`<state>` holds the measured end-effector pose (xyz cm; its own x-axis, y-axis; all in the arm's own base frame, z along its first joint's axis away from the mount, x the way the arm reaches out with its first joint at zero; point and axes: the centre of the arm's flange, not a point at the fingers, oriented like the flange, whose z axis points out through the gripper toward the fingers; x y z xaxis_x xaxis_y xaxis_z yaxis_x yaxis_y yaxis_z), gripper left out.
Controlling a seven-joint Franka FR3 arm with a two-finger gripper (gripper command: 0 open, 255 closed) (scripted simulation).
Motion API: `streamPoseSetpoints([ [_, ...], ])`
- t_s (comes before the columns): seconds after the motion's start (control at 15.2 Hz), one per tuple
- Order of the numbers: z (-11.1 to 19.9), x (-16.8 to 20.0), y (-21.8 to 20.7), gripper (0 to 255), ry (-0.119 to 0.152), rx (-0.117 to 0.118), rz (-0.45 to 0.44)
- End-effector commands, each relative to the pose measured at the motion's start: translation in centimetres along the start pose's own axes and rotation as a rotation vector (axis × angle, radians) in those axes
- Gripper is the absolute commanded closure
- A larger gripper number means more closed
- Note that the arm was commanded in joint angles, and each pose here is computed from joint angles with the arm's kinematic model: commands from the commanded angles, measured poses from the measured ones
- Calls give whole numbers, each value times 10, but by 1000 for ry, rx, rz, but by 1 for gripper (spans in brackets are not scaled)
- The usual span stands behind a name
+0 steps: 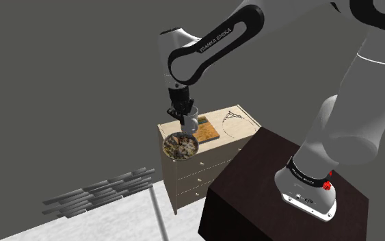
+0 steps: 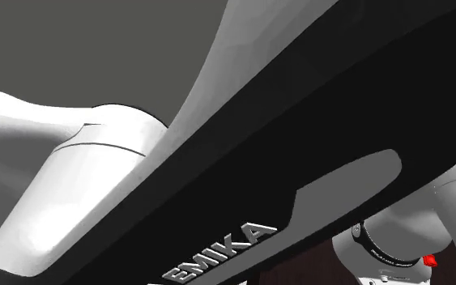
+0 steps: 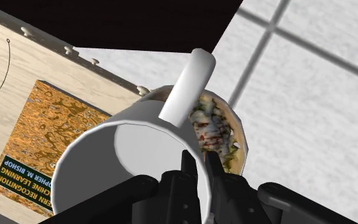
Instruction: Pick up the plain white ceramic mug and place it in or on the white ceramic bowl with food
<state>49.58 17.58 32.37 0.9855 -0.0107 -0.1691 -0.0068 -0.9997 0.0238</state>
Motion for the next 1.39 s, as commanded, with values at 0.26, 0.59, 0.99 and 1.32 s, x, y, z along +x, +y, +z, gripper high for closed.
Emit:
streamPoseSetpoints([
  [0.26,18,5,-33,255,0,0,1],
  [0.59,44,10,-33,255,0,0,1],
  [0.99,75,15,-34,255,0,0,1],
  [1.32,89,18,-35,255,0,0,1],
])
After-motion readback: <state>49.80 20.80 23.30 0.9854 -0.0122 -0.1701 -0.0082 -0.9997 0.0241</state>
